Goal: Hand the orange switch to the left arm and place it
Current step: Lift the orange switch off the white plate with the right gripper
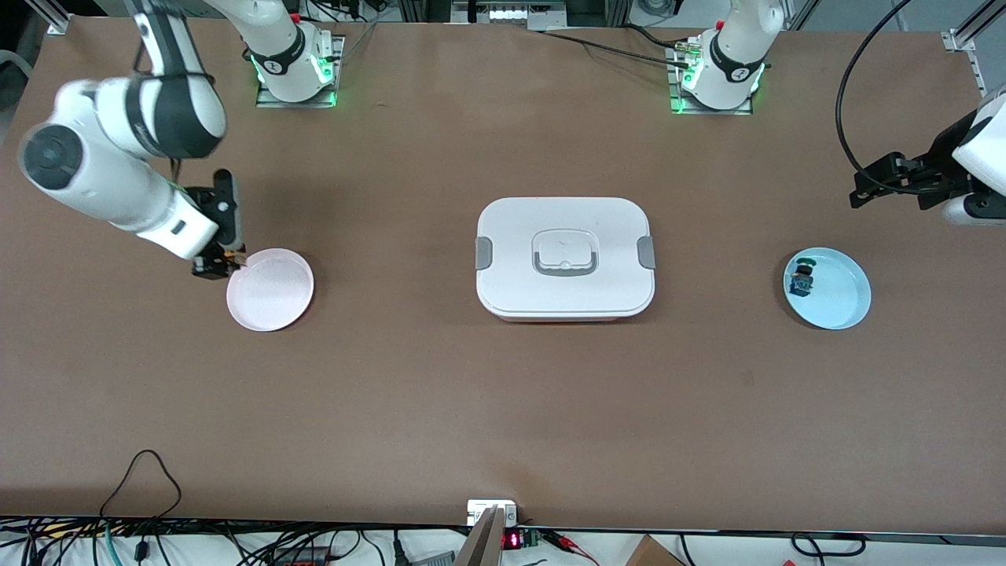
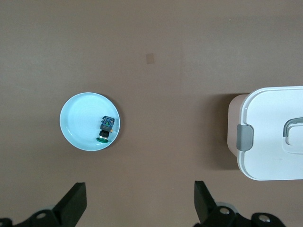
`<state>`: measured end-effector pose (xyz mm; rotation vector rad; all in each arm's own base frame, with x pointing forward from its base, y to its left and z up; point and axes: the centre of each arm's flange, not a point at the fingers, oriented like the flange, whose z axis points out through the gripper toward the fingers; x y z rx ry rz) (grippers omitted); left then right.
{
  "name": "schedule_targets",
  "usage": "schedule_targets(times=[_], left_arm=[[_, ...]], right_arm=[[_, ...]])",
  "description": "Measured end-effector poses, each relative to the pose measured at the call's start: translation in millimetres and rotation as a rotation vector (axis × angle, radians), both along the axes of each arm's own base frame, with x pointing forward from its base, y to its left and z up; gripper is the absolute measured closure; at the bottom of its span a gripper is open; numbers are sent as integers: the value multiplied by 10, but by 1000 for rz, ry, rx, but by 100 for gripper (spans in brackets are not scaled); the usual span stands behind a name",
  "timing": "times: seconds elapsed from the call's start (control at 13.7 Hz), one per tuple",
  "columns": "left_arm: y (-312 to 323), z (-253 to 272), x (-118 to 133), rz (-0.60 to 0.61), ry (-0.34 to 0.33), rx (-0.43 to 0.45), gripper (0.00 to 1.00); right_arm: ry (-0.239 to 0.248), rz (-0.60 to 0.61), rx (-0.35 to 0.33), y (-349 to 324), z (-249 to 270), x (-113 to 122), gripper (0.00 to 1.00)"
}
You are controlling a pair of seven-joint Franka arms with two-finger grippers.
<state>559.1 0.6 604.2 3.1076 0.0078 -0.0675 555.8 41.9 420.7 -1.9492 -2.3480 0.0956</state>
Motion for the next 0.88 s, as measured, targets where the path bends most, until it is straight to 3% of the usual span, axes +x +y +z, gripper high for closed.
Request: schedule_targets(times=[0.29,0.73,0.88], left_arm=[[0,0,0,0,0,0,0],[-3,0,0,0,0,-3,0],[-24,1,0,1,0,-21,0]], right_arm=[[42,-25,3,-128,715,12,28],[63,-68,40,-124,770,0,28],[92,-83,78,-86,754,-31,28]])
